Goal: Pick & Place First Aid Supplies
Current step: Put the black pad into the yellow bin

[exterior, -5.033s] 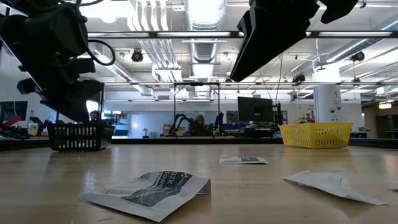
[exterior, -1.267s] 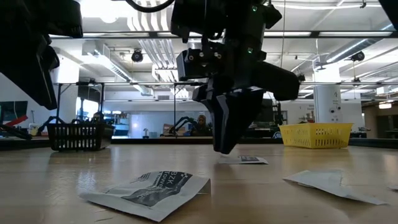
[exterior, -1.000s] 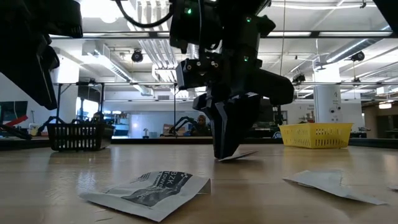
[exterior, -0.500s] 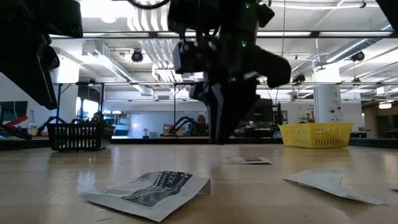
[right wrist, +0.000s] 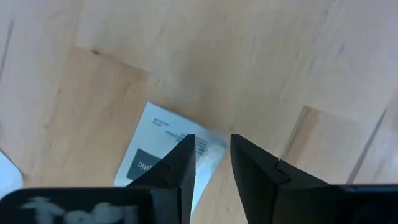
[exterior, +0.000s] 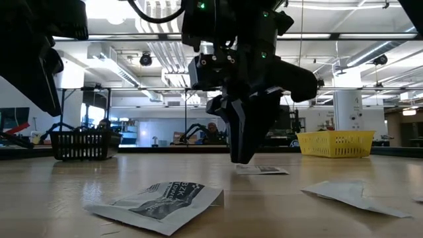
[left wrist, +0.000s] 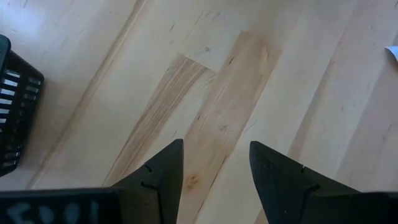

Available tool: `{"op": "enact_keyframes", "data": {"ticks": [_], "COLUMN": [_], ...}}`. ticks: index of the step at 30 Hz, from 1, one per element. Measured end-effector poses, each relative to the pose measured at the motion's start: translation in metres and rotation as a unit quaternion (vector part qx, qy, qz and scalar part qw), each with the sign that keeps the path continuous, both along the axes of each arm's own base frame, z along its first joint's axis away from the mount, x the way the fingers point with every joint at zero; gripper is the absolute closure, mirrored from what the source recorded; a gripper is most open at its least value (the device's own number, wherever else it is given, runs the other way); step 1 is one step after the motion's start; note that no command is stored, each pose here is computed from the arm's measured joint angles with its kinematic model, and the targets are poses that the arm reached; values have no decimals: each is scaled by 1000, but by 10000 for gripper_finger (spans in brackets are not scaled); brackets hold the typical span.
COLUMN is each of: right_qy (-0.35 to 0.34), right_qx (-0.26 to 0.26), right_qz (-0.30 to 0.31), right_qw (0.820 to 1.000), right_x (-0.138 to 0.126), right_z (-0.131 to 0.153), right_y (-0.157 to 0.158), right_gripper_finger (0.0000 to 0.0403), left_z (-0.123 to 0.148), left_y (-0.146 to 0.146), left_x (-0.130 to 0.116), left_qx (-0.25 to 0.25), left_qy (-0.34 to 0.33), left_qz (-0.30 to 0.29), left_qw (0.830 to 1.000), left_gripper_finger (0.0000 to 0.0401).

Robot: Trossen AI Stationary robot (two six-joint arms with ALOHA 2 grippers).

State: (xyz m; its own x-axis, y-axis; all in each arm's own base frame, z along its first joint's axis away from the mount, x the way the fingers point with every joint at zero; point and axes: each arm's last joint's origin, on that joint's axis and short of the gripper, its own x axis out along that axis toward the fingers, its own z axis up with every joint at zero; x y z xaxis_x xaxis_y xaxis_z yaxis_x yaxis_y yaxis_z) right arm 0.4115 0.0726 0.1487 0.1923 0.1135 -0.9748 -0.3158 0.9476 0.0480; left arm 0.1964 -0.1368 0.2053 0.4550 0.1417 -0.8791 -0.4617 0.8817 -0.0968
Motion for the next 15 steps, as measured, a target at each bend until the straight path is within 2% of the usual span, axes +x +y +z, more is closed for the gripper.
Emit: {"op": "enact_keyframes", "data": {"ticks": [11, 15], "right_qy": [6, 6], "right_qx": [-1, 0], "right_qz": [-4, -6], "right_qw": [1000, 1000], "right_x": [-3, -3], "right_z": [-6, -7], "right_y": [-2, -2], "right_gripper_finger": [304, 319], "left_z": [0, 0], "left_y": [0, 0], "left_x": [0, 0], "left_qx": [0, -1], "left_qy": [0, -1], "left_qz": [0, 0], "left_qw": [1000, 1000], "left_gripper_finger": [225, 225]}}
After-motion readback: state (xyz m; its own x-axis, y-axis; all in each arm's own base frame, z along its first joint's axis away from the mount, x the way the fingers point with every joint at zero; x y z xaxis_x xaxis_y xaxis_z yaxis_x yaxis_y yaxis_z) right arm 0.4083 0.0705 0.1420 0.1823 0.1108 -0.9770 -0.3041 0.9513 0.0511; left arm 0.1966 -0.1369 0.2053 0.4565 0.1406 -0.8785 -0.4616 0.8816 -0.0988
